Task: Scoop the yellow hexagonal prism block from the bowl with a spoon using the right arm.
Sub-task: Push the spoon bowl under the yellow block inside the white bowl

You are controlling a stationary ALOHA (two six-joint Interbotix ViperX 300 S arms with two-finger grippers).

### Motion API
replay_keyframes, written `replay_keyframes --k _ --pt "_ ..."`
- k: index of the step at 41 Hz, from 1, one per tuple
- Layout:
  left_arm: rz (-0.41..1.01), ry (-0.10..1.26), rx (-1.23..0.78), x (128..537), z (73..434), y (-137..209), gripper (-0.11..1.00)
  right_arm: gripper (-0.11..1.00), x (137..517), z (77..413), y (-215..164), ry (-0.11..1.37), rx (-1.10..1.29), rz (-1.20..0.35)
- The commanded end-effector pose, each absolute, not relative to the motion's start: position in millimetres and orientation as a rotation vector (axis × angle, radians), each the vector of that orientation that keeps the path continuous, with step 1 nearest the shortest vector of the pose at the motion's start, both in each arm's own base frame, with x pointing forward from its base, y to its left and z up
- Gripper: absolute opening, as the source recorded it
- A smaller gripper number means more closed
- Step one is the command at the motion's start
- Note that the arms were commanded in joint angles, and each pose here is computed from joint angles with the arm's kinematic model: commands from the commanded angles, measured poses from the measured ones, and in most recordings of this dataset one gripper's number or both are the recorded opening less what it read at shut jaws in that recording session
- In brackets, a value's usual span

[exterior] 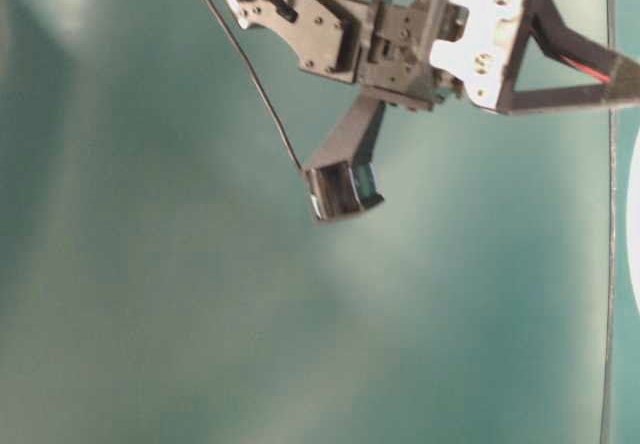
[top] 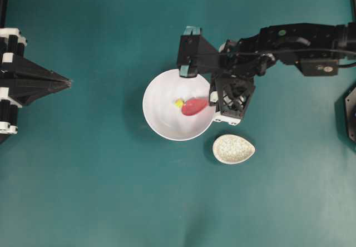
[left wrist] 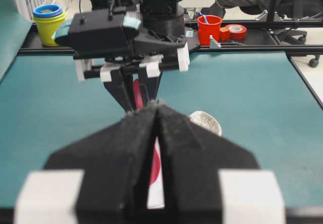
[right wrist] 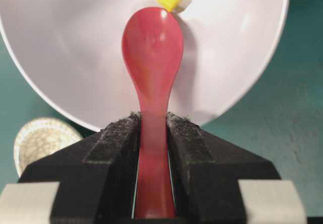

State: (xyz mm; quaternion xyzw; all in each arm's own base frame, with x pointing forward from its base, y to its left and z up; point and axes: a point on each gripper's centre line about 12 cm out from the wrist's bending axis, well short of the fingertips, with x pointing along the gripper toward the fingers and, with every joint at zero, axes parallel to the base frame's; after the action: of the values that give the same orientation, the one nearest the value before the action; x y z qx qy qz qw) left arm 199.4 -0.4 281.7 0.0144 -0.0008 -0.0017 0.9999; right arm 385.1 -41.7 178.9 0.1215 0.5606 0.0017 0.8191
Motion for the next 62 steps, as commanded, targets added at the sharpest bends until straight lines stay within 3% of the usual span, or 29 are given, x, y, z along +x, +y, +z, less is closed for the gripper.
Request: replay_keyframes --k 1,30,47,62 --pt "-0.002 -0.014 0.032 201.6 287.0 -0.2 0.0 0.22 393.5 190.8 -43.7 1.145 0.244 0.002" --pt "-0.002 -0.014 0.032 201.6 287.0 -0.2 0.0 0.22 420.6 198.6 -55.6 0.931 0.191 -0.057" --pt "-0.002 -0.014 0.032 201.6 287.0 -0.2 0.0 0.22 411.4 197.1 -51.8 0.895 0.188 -0.066" --pt "-0.002 -0.002 0.032 201.6 285.6 -0.2 0.0 0.22 388.7 202.5 -34.4 0.732 0.165 -0.081"
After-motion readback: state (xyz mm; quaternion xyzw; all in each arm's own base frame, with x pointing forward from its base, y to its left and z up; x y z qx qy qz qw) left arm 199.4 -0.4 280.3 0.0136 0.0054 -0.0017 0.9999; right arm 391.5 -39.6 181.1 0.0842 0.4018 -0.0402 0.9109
